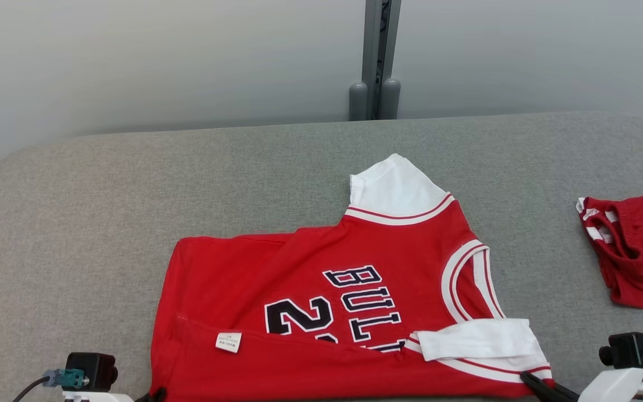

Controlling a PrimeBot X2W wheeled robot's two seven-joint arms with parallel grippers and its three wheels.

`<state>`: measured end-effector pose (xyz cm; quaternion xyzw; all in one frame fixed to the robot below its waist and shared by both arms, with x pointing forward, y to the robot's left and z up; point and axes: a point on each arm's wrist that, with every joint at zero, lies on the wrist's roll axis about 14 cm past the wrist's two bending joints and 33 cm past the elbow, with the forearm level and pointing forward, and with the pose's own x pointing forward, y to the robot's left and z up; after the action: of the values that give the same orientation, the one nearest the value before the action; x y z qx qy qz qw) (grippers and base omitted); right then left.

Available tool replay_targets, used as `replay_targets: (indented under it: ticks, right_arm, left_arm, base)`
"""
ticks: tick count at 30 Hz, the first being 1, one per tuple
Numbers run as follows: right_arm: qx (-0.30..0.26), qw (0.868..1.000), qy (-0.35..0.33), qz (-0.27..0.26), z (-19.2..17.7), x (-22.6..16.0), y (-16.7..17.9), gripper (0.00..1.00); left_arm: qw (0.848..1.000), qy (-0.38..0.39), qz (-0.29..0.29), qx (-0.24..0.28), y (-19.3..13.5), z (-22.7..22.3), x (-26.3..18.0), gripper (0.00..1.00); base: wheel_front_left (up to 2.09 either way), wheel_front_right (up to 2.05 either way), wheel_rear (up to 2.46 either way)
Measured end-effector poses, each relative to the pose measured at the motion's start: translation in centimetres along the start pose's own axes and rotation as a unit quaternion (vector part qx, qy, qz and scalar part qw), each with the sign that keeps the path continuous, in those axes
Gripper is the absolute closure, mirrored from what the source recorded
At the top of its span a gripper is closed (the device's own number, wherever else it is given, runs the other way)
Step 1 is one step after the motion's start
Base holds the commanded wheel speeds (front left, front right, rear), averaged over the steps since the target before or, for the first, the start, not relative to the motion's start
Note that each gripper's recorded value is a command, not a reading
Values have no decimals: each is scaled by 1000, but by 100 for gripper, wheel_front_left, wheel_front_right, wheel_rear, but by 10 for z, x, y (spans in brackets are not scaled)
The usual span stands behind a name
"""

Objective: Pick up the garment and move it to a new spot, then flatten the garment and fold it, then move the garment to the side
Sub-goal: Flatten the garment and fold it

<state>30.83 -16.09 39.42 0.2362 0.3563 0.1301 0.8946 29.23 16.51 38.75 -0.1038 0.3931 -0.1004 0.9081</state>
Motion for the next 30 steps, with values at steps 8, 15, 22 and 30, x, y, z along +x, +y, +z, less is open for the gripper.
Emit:
replay_targets:
  ticks: [8,15,22,30]
  right_arm:
    - [10,999,30,-14,-16,-9,-1,100]
    - [3,1000,12,-22,-4,-13,3,0]
    - [-11,999,-18,-33,17,-21,2,0]
    - [-65,993,-98,-30,87,-14,13,0]
  left_arm:
    - [1000,28,0,1,-1,-8,-6,100]
    - [1000,30,4,2,-1,-9,-7,0]
    - [1000,-8,22,17,7,10,-11,0]
    - [989,-129,34,60,6,78,-1,0]
  base:
    - [0,0,0]
    - [0,0,0]
    - [0,0,0]
    - [0,0,0]
